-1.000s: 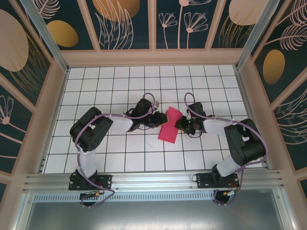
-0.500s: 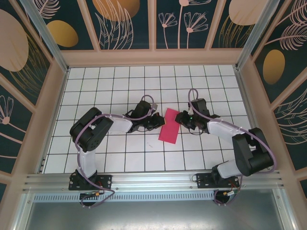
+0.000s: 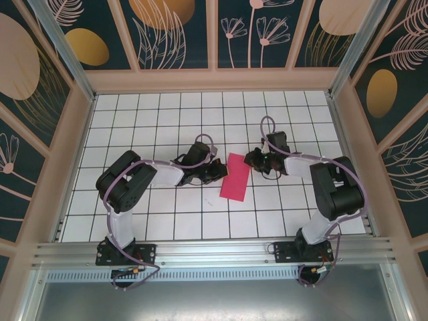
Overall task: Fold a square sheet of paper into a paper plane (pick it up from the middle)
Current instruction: Fold the square sheet of paper in half at the center of the table.
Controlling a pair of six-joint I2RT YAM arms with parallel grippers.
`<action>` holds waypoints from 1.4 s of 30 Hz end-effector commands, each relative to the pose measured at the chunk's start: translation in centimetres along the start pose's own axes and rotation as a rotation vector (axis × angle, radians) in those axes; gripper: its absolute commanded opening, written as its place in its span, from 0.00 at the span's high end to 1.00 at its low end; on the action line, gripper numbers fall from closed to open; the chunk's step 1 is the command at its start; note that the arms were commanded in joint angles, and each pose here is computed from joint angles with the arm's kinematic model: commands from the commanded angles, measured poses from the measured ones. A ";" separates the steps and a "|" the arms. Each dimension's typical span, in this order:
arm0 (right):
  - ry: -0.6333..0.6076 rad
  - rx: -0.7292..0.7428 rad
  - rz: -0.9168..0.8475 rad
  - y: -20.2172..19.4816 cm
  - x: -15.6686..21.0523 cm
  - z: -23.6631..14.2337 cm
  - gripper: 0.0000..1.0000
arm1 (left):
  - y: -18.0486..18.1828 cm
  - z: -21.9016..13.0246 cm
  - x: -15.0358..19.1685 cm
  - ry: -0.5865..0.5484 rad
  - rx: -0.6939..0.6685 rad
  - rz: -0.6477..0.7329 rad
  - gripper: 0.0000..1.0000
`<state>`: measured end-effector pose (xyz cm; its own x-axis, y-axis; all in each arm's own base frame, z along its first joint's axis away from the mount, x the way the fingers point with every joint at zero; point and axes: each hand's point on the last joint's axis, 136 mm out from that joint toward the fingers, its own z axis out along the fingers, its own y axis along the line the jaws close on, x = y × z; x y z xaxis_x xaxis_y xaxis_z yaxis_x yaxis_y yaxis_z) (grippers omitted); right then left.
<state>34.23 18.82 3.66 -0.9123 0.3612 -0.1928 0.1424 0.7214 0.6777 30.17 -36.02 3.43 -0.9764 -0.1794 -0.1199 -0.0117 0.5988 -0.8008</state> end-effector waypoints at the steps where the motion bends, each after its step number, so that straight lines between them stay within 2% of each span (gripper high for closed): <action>1: 0.021 0.012 0.004 -1.2 0.1 1.0 0.79 | -0.4 0.2 -0.2 0.016 0.004 0.018 1.00; 5: 0.037 0.058 0.029 -2.7 0.4 1.6 0.80 | 0.1 0.6 0.0 0.034 -0.010 0.017 1.00; 12: -0.039 -0.054 -0.026 2.4 -2.2 -1.5 0.79 | 0.3 0.8 0.0 0.038 -0.023 0.016 1.00; 14: -0.051 -0.055 -0.027 2.4 -2.8 -1.6 0.79 | 0.4 0.8 0.0 0.041 -0.026 0.014 1.00; 18: -0.013 -0.060 -0.002 1.2 -2.7 -0.3 0.79 | 0.5 0.9 0.2 0.047 -0.027 0.015 1.00; 29: 0.031 0.133 0.094 -4.9 -1.3 2.5 0.79 | 0.5 0.8 0.2 0.047 -0.030 0.014 1.00; 35: -0.011 0.024 0.019 0.0 -2.7 -0.6 0.78 | 0.3 0.7 0.0 0.039 -0.028 0.020 1.00; 38: -0.009 -0.013 -0.007 1.8 -1.9 -1.9 0.78 | 0.3 0.6 0.0 0.034 -0.024 0.016 1.00; 42: 0.002 0.014 0.001 1.8 1.0 -2.5 0.78 | 0.1 0.7 -0.1 0.028 -0.017 0.013 1.00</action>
<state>35.14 18.71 6.86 -0.9036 0.3688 -0.2181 0.1249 0.7136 0.6893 30.05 -36.28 2.87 -0.9833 -0.1508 -0.1020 -0.0128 0.6162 -0.7875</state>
